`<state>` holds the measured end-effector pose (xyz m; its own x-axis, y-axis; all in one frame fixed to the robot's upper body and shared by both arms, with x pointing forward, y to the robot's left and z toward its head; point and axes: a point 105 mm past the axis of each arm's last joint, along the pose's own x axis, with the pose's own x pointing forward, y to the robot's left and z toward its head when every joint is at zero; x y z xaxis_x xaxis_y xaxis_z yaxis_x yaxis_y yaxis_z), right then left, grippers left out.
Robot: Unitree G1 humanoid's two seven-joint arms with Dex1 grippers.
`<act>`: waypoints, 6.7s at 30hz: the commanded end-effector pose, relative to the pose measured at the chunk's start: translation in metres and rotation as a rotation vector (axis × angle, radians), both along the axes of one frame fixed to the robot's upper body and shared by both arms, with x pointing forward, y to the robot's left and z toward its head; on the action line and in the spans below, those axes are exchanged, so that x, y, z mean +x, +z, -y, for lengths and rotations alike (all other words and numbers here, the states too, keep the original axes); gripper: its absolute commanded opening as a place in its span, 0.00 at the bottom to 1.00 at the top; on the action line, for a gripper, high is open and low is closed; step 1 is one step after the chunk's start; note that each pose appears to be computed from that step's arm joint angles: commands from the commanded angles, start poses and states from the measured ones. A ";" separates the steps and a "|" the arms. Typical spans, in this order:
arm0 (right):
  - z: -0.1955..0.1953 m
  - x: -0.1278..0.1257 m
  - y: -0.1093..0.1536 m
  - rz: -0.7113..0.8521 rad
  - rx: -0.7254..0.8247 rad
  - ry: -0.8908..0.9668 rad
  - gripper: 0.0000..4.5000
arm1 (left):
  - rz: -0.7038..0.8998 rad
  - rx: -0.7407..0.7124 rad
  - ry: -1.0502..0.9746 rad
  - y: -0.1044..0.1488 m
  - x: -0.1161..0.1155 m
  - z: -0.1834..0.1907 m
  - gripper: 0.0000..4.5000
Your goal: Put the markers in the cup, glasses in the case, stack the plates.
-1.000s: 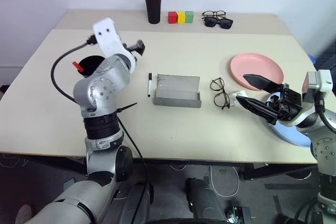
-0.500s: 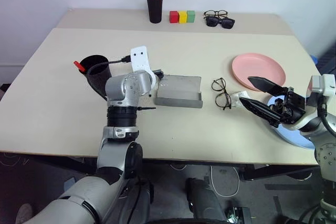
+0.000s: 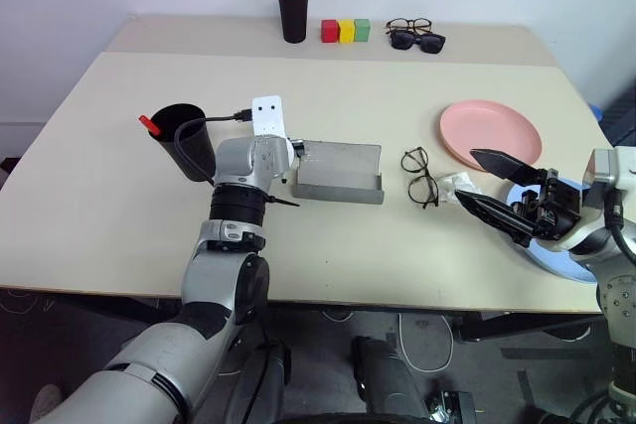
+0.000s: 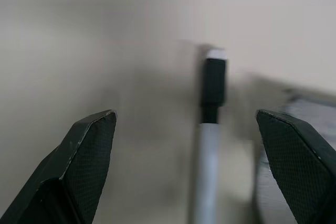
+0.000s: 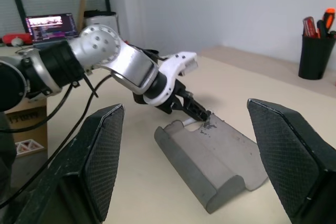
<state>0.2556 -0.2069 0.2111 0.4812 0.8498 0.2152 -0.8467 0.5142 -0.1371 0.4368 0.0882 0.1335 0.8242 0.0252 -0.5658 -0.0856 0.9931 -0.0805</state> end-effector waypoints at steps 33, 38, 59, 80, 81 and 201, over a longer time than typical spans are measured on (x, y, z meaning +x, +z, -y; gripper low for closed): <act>-0.023 0.010 -0.004 0.021 -0.003 0.094 0.85 | 0.999 0.098 -0.076 0.180 -0.039 -0.007 0.01; -0.042 0.020 -0.012 0.009 -0.002 0.181 0.85 | 1.249 0.206 -0.030 0.198 -0.064 -0.042 0.01; -0.058 0.033 -0.012 0.029 0.035 0.258 0.85 | 1.261 0.561 0.178 0.151 -0.071 -0.125 0.01; -0.040 0.031 -0.008 0.029 0.031 0.186 0.85 | 1.259 0.427 0.130 0.126 -0.084 -0.123 0.61; -0.039 0.030 -0.009 0.026 0.029 0.180 0.85 | 1.239 0.391 0.104 0.128 -0.081 -0.116 0.61; 0.007 0.131 -0.049 -0.390 -0.309 -0.260 0.85 | 0.551 0.070 -1.589 0.050 -0.163 0.018 0.88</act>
